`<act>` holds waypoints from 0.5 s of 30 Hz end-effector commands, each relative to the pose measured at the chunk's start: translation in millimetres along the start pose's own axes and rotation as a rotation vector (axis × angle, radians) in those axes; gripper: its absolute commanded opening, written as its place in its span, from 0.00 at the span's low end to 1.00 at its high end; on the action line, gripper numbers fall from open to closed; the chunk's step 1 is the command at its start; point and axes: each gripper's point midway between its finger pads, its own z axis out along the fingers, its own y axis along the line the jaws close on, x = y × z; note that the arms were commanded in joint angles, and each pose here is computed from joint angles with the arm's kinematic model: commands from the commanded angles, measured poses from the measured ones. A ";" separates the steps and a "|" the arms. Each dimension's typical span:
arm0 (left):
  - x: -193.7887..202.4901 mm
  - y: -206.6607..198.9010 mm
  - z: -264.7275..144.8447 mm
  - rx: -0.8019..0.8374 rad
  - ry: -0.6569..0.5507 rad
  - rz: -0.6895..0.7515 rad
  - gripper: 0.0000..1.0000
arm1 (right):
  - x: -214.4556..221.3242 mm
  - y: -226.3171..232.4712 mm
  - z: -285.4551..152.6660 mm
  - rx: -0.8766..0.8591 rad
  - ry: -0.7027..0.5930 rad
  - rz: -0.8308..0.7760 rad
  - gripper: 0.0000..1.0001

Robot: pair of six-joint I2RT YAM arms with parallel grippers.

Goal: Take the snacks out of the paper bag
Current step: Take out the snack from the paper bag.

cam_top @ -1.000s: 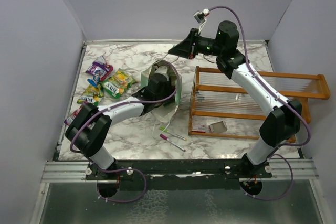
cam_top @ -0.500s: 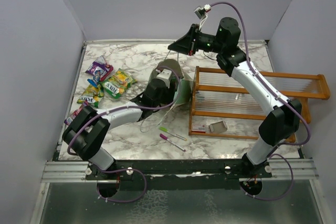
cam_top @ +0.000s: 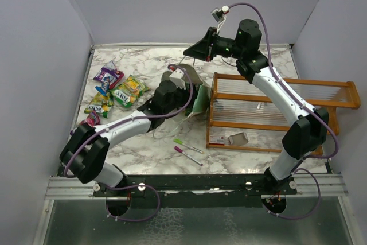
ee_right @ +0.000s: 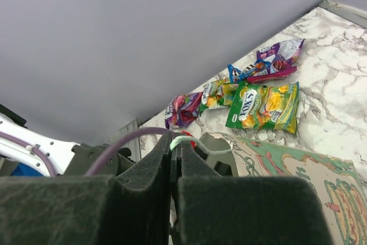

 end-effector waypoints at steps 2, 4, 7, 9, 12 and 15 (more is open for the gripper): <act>4.5 -38.1 11.5 0.203 0.029 -0.029 0.68 | -9.4 13.9 -4.6 -0.017 -0.006 -0.037 0.01; 11.8 -42.6 13.4 0.245 0.042 -0.022 0.69 | -8.3 13.4 -4.0 -0.020 -0.001 -0.033 0.01; 27.7 -35.9 20.7 0.235 0.074 -0.017 0.71 | -7.9 14.0 -4.1 -0.024 0.001 -0.031 0.01; 41.5 -24.4 28.9 0.188 0.114 -0.014 0.71 | -8.4 14.1 -4.2 -0.025 -0.001 -0.033 0.01; 63.4 -0.2 42.1 0.086 0.179 0.001 0.69 | -9.2 16.7 -4.3 -0.034 -0.004 -0.032 0.01; 78.7 15.7 48.0 0.025 0.223 0.025 0.61 | -10.0 19.0 -4.9 -0.040 -0.003 -0.033 0.01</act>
